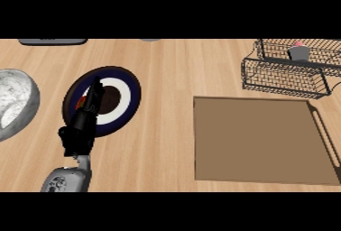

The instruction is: Pick the cupcake from the tray and place it in the tiered basket

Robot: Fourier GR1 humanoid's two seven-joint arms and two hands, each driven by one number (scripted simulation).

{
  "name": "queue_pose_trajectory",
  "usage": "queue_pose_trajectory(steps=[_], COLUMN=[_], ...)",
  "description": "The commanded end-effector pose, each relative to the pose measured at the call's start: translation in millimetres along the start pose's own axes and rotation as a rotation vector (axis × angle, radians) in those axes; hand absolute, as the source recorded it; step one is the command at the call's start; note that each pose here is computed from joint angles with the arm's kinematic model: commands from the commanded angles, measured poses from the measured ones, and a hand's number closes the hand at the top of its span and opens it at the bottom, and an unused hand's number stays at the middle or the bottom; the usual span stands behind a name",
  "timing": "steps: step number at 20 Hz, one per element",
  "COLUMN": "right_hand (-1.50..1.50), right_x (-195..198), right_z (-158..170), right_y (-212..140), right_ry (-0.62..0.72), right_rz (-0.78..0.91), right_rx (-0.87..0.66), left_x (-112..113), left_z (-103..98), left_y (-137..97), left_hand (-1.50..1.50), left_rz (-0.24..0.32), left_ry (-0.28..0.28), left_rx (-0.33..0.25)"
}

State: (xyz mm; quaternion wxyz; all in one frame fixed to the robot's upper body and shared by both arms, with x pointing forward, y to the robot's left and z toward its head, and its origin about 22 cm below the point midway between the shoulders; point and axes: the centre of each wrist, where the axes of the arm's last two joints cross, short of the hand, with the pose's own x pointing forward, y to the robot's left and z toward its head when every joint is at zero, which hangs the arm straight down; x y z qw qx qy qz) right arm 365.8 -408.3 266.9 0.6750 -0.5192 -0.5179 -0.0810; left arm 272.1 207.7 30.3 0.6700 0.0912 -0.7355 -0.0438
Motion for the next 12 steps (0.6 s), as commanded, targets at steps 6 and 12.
queue_pose_trajectory(steps=[6, 12], right_hand=[-1.5, -1.5], right_x=[-99, -192], right_z=[7, 39], right_y=[-101, -175], right_ry=[0.091, 0.061], right_rz=[-0.203, -0.229], right_rx=[-0.07, -0.054], left_x=[-4, -8], left_z=[-2, 10], left_y=[0, 3], left_hand=[0.0, 0.0], left_rz=[-0.01, -0.021], left_ry=[0.013, 0.013], left_rx=[0.02, 0.034])
